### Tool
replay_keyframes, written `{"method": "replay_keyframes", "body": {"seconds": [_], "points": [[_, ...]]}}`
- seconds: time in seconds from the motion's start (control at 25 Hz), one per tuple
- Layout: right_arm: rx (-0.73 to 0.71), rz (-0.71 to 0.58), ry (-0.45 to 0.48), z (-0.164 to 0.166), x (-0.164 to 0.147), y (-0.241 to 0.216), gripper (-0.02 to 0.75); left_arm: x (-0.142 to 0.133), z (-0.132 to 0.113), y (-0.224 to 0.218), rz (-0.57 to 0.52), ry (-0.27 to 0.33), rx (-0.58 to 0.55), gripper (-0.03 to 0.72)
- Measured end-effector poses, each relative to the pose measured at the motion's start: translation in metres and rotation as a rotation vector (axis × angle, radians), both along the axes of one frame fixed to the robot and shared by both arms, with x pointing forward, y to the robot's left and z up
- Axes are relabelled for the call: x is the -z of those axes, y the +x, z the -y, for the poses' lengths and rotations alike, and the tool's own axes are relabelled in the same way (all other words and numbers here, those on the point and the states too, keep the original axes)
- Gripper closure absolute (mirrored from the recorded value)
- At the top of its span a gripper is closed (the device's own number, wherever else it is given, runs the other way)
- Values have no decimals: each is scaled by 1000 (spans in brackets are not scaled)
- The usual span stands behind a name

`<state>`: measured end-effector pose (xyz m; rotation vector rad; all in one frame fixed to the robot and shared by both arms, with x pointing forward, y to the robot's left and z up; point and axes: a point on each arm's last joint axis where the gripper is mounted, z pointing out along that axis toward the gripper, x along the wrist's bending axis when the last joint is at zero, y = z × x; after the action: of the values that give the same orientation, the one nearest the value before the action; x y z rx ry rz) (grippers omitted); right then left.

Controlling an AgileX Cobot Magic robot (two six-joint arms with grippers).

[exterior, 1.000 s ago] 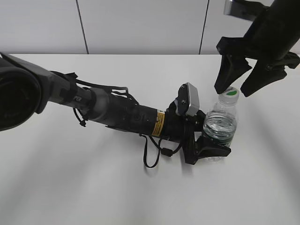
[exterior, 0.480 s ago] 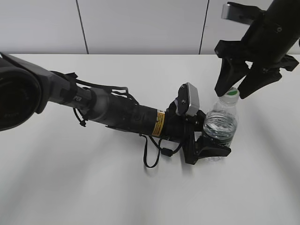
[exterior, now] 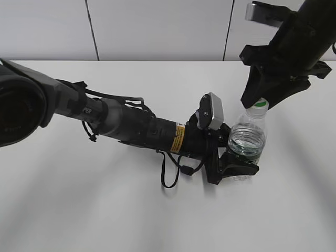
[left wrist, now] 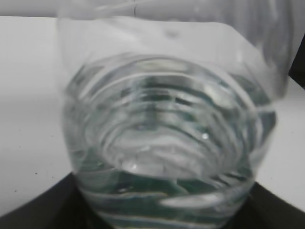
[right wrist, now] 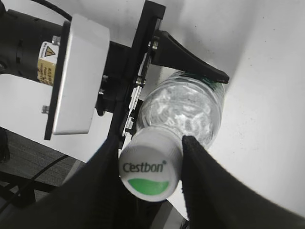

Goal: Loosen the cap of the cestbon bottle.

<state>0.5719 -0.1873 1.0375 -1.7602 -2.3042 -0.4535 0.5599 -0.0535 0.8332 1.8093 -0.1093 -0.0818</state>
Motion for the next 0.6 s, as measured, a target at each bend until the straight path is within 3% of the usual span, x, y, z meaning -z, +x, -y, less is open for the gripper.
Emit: {"method": "replay_keyframes", "body": {"seconds": [0.2, 0.6], "points": [[-90, 36, -16, 1, 0, 0, 429, 0, 0, 0, 0, 0, -1, 189], [-603, 220, -19, 0, 0, -1, 429, 0, 0, 0, 7, 0, 1, 189]]}}
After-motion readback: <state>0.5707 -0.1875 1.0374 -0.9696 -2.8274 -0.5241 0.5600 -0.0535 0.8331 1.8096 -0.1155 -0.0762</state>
